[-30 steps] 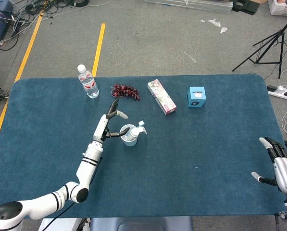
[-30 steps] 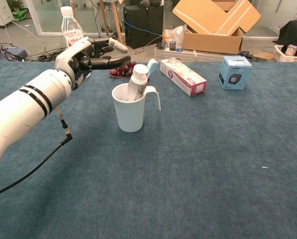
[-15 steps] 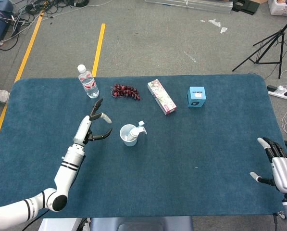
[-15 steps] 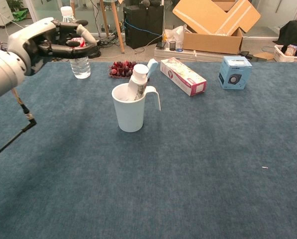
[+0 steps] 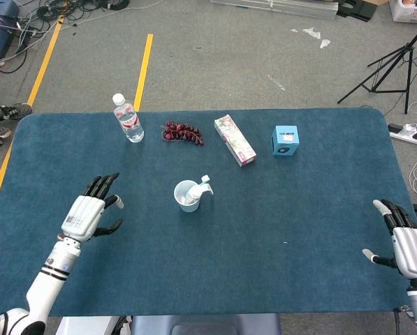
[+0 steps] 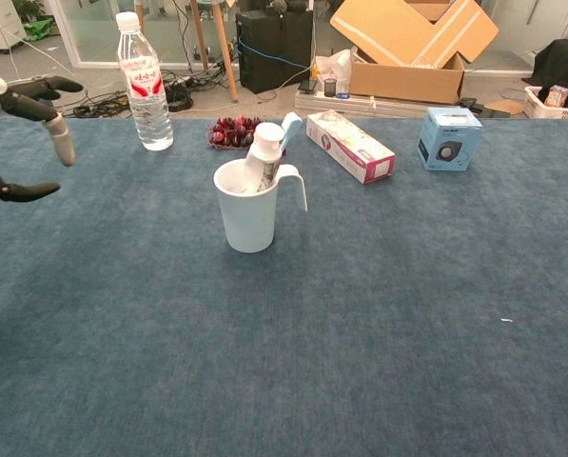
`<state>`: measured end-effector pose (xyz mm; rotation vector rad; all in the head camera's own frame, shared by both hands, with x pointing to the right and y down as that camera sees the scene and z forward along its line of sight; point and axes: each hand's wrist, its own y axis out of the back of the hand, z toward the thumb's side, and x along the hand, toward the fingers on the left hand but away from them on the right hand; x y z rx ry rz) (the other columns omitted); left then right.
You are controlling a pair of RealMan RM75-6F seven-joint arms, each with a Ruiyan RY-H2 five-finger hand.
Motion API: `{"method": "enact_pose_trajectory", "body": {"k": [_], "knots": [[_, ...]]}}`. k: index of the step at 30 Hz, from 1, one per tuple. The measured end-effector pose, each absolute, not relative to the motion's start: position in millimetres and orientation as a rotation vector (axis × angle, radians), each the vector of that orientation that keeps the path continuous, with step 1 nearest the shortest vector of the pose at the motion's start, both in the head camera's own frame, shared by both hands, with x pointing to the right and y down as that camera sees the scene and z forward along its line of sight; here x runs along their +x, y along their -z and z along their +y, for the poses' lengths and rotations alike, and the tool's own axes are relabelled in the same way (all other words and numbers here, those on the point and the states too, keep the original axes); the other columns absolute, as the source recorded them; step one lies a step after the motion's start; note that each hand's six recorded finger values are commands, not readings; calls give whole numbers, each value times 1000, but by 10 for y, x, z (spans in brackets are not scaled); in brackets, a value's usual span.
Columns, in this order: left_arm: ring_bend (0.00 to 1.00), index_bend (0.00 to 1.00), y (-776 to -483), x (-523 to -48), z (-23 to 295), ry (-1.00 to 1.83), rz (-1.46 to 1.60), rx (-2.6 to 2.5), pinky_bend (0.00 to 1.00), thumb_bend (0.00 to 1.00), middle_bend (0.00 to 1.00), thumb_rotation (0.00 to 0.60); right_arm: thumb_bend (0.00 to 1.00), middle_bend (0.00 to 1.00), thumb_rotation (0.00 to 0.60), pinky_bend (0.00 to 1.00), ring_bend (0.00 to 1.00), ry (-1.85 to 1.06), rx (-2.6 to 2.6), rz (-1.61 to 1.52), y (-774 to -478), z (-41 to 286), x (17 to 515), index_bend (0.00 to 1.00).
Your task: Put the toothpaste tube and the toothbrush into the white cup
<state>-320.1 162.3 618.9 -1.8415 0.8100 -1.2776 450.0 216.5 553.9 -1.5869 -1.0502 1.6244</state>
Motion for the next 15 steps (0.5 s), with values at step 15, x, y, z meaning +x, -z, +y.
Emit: {"method": "enact_pose_trajectory", "body": {"k": [15], "knots": [[0,325,-5886,-3627,2196,1384,590,-1509,0,289,0,600,16,131,600,366,114,-1629,-1583,-1059,-5532,2155,4534,145]]}}
